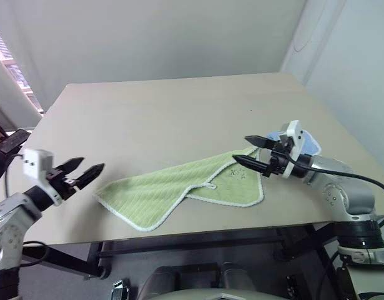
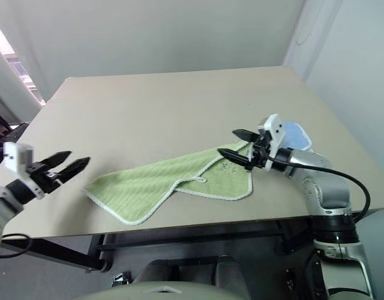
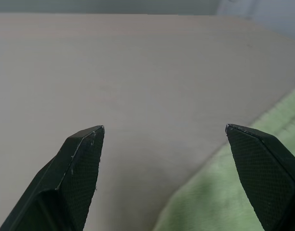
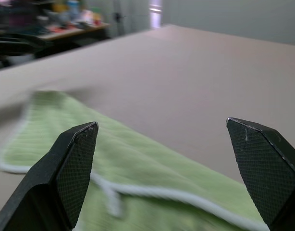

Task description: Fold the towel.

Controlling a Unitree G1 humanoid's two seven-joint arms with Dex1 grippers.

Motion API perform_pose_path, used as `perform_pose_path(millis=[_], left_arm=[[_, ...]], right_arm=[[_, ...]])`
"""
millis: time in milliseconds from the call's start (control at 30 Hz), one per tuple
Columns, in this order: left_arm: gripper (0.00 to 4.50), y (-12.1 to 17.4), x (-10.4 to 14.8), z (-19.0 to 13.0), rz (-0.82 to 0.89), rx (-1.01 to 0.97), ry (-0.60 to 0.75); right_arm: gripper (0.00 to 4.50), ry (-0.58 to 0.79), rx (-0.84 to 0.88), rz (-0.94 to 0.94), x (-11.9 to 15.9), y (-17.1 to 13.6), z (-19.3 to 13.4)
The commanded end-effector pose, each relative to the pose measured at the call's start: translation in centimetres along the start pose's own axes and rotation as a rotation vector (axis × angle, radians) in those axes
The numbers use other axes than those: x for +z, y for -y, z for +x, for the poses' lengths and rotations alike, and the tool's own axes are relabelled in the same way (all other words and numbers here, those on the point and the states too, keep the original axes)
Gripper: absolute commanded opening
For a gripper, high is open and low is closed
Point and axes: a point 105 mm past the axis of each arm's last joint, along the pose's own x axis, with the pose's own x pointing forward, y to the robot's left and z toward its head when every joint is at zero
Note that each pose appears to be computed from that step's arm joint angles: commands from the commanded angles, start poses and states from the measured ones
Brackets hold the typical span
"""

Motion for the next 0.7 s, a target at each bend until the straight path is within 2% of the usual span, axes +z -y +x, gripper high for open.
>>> perform_pose_path(millis=[33,133,267,500,700], left_arm=[[4.28,0.7,0.2,1.6,0.046,-0.037,0.015],[4.28,1.1,-0.2,2.7,0.062,-0.065,0.004],[4.28,1.2,-0.4,3.8,0.083,-0.068,0.008],[4.28,2.1,-1.4,5.4,0.095,-0.07,0.028],[4.28,2.0,-1.1,5.8,0.118,-0.046,0.046]], right_arm=[[4.48,-0.043,-0.061,-0.084,-0.2,2.1,-1.1],[4.48,-0.192,-0.114,-0.15,-2.1,4.1,-1.0],[4.48,-0.256,-0.148,-0.14,-2.4,6.0,-0.1],[4.48,-0.453,-0.247,-0.349,-4.1,8.8,2.6],[4.48,-0.541,-0.297,-0.467,-5.0,10.0,4.0]])
